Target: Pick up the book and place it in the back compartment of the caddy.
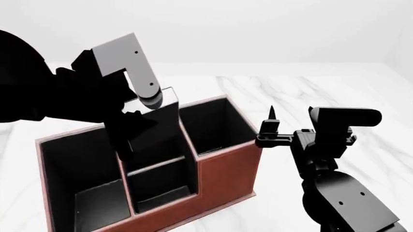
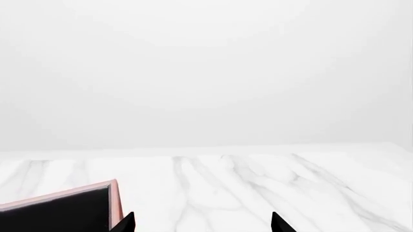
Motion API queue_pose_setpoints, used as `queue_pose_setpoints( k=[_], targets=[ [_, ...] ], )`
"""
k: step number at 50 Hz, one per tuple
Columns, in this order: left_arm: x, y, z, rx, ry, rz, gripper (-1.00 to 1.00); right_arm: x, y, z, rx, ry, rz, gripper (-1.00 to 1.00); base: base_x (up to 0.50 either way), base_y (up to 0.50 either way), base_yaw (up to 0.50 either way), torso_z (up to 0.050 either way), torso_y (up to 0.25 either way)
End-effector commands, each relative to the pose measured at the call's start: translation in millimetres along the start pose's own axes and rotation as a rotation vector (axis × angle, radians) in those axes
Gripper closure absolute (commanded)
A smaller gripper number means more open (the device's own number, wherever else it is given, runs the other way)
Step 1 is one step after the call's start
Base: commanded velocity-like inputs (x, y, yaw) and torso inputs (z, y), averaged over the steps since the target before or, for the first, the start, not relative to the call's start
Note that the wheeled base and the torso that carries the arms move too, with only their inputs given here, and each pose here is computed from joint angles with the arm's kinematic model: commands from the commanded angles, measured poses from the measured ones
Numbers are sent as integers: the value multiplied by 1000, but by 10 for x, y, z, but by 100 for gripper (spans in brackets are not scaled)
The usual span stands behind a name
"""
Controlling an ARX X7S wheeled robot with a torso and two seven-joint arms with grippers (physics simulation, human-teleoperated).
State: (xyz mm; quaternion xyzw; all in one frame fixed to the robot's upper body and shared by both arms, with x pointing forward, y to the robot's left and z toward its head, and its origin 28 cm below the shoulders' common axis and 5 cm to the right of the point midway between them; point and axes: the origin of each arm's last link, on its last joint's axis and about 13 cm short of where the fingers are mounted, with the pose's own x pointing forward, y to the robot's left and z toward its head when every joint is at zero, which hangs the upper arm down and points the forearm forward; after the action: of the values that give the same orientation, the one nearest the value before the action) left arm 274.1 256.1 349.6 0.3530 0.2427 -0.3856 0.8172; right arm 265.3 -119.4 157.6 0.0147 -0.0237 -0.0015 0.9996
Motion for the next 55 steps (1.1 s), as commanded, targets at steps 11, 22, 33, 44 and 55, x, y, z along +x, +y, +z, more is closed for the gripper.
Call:
queue_pose_setpoints(
  k=[11,22,33,44,55],
  targets=[
    [13,30,3,-70,11,-20,100,-8,-6,-6,1,-3,-4,-100,0,0,0,0,1],
    [30,43,-24,-97,10,-43,100,-12,-8,-16,-1,-4,-9,-100,0,0,0,1,2],
    [53,38,-40,-100,24,-53,100,-17,-8,-18,-1,-6,-10,-100,0,0,0,0,1],
    [103,44,-70,-109,43,-69,100,-15,-11,-17,0,-5,-10,-100,0,0,0,0,1],
    [155,41,-73,-110,52,-88,100,-15,-17,-14,-2,-7,-13,-100,0,0,0,0,1]
  ],
)
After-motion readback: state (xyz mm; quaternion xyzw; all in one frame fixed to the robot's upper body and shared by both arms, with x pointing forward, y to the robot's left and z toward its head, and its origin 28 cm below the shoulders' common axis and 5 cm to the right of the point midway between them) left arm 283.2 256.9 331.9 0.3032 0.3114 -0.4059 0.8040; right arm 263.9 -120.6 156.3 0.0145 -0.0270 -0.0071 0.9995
